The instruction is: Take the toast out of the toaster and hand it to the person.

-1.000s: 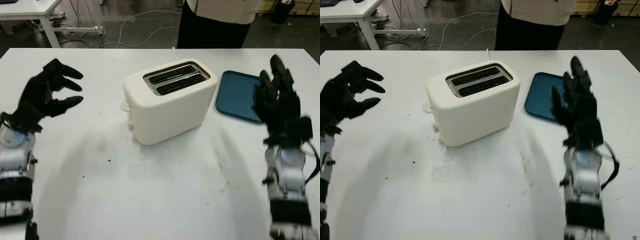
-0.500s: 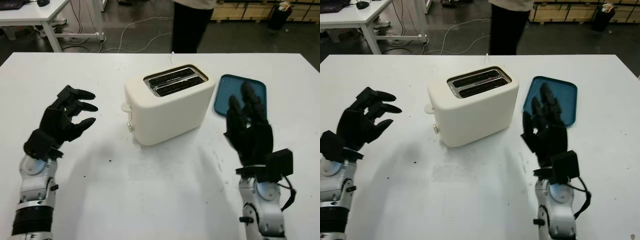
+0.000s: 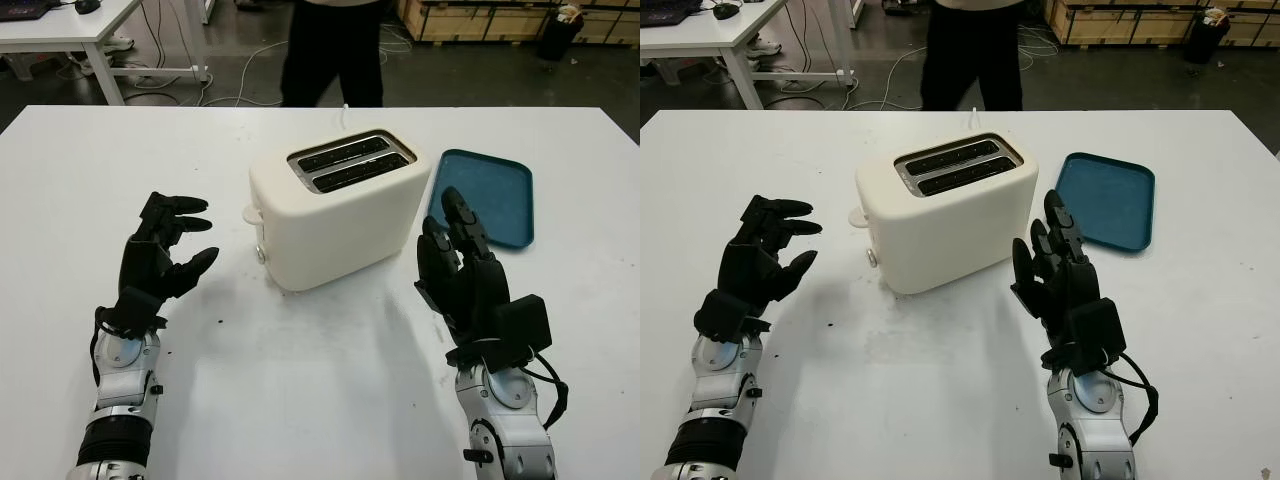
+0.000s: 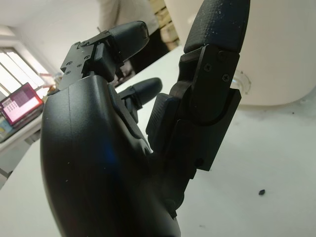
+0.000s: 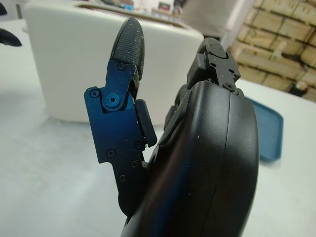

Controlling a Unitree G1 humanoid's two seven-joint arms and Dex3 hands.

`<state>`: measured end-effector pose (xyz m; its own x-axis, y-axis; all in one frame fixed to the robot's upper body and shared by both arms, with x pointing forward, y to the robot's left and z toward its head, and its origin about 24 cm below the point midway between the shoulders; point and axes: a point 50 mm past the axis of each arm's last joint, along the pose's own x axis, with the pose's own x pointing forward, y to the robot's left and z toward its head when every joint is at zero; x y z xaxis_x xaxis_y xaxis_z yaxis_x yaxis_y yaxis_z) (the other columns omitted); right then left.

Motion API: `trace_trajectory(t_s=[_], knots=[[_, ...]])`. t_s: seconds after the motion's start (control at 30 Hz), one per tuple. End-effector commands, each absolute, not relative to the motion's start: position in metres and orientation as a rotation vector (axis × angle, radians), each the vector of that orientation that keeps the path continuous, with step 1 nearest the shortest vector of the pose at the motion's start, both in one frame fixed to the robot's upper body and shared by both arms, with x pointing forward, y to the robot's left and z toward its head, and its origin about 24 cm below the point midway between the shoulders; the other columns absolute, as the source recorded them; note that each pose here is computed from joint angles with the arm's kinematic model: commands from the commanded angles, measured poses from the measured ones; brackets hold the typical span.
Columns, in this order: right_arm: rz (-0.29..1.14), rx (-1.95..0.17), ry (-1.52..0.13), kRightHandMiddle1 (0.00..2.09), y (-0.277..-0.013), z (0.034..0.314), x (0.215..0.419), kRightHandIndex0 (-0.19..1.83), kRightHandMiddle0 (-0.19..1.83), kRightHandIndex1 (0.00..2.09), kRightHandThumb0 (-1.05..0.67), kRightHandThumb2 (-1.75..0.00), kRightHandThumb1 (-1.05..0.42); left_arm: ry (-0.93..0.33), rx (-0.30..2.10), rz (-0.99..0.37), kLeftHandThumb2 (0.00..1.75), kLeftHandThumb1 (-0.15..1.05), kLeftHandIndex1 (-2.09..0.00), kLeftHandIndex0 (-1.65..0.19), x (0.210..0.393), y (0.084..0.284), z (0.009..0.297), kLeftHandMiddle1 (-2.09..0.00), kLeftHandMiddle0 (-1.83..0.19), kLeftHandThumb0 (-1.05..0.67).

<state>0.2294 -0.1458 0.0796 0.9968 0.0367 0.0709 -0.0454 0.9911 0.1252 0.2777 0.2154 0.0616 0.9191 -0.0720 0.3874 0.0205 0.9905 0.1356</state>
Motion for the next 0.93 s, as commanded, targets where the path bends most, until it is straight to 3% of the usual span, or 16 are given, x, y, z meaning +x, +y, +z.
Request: trace_trajectory(t_s=[0.0,0.2,0.5,0.63,0.9], knots=[[0.051,0.127,-0.056,0.0,-0.145,0.08,0.228,0.0,0.0,0.0,-0.6,-0.6,-0.92,-0.417,0.146,-0.063,0.24,0.92,-1.26,-0.14,0.279,0.213,0.063,-1.39,-0.12,-1.05],[-0.002,0.093,-0.028,0.03,-0.143,0.078,0.228,0.04,0.05,0.02,-0.6,-0.47,-0.92,-0.353,0.13,-0.048,0.11,0.92,-1.31,-0.21,0.277,0.214,0.057,-1.44,-0.19,-1.05],[-0.227,-0.141,-0.046,0.12,-0.155,0.074,0.223,0.48,0.43,0.24,-0.56,-0.08,-0.92,-0.323,0.115,-0.016,0.0,0.86,-1.16,-0.46,0.276,0.218,0.057,-1.23,-0.54,-1.05],[-0.259,-0.181,-0.032,0.12,-0.161,0.072,0.22,0.58,0.55,0.3,-0.5,-0.04,-0.92,-0.31,0.112,-0.016,0.0,0.84,-1.11,-0.52,0.276,0.218,0.057,-1.18,-0.6,-1.05],[-0.238,-0.185,-0.02,0.08,-0.158,0.07,0.219,0.6,0.57,0.33,-0.48,-0.05,-0.92,-0.29,0.122,-0.019,0.0,0.83,-1.13,-0.52,0.278,0.217,0.056,-1.19,-0.59,-1.05]])
